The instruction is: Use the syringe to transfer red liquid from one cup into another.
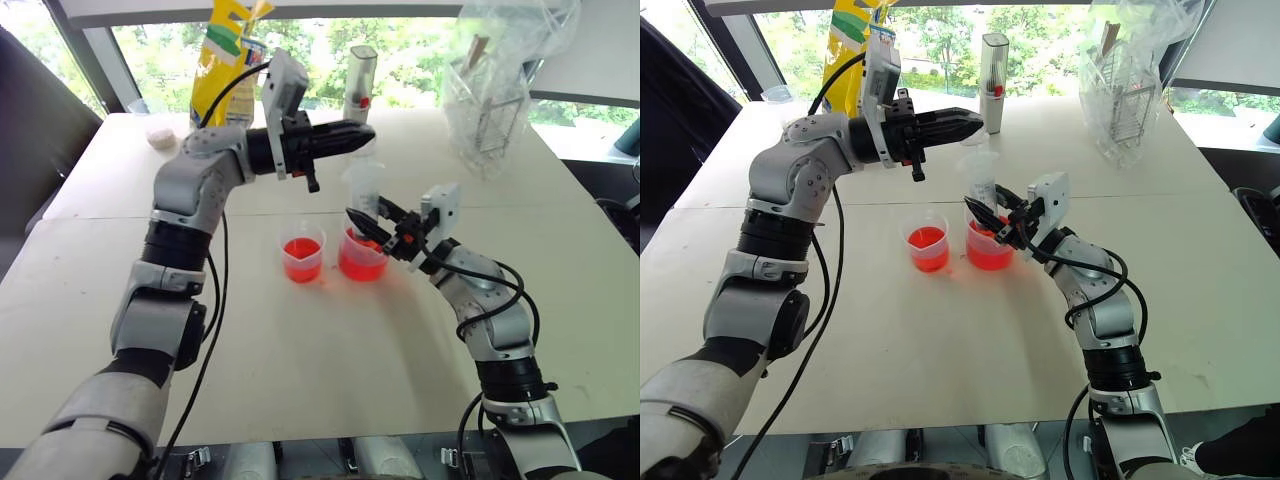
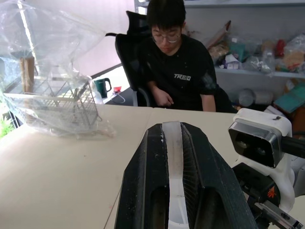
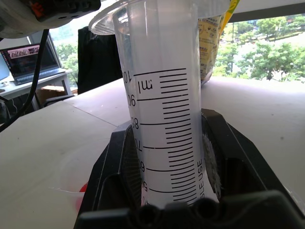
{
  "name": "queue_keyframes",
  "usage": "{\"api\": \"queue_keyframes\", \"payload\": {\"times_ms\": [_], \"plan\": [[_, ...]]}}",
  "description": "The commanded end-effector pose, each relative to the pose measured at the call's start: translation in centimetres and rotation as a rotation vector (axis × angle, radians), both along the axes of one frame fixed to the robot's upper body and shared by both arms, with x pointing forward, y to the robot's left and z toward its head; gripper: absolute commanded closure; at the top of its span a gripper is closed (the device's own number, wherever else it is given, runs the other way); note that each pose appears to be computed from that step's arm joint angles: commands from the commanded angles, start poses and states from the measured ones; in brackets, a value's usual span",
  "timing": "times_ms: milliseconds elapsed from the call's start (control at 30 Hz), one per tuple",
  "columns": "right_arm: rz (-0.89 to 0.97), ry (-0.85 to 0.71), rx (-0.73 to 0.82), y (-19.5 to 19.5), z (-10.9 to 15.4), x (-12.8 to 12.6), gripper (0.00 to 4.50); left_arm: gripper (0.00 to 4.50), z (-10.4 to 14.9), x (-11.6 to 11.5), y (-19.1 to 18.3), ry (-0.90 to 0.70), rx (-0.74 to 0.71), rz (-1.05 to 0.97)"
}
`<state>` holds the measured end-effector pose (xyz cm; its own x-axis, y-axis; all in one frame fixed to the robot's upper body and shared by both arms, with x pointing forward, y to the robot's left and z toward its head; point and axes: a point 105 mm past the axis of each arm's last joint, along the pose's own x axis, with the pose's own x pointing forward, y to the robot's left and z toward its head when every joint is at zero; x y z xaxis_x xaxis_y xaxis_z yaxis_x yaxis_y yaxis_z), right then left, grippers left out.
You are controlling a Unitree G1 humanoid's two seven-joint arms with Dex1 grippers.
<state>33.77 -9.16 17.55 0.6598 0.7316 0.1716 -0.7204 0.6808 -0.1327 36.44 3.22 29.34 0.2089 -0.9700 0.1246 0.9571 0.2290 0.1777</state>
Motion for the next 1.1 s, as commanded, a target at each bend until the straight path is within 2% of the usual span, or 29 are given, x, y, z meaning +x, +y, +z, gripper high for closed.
{"api": "queue_keyframes", "payload": {"times_ms": [33, 67, 167, 367, 400, 733, 900, 1000, 1100], "plan": [[0.058, 0.066, -0.056, 0.9, -2.0, -0.8, 3.12, 4.42, 6.4, -1.2, 1.8, -0.218, -0.118, 0.056], [0.058, 0.060, -0.055, 0.8, -1.8, -0.8, 3.12, 4.42, 6.2, -1.2, 1.8, -0.213, -0.113, 0.056], [0.054, 0.037, -0.047, 0.8, -1.0, -0.7, 3.12, 3.24, 5.6, -1.0, 1.8, -0.187, -0.115, 0.060], [0.028, 0.002, -0.023, 0.3, 0.5, -0.3, 3.12, 0.34, 4.5, -1.2, 2.1, -0.172, -0.098, 0.071], [0.024, -0.001, -0.022, 0.2, 0.6, -0.2, 3.12, 0.03, 4.5, -1.2, 2.1, -0.173, -0.096, 0.072], [-0.026, -0.073, 0.026, -0.4, 3.6, 0.6, 3.12, 0.03, 4.1, -1.0, 6.7, -0.152, -0.114, 0.213], [-0.006, -0.193, 0.047, -0.3, 8.1, 0.0, 3.12, 0.03, 2.2, -1.1, 10.9, -0.117, -0.051, 0.354], [0.096, -0.252, 0.043, 0.9, 10.7, -1.3, 3.12, 0.03, 1.2, -1.7, 12.9, -0.095, -0.019, 0.413], [0.208, -0.271, 0.043, 2.4, 12.2, -2.3, 3.12, 0.03, 0.4, -2.4, 13.7, -0.079, 0.008, 0.442]]}}
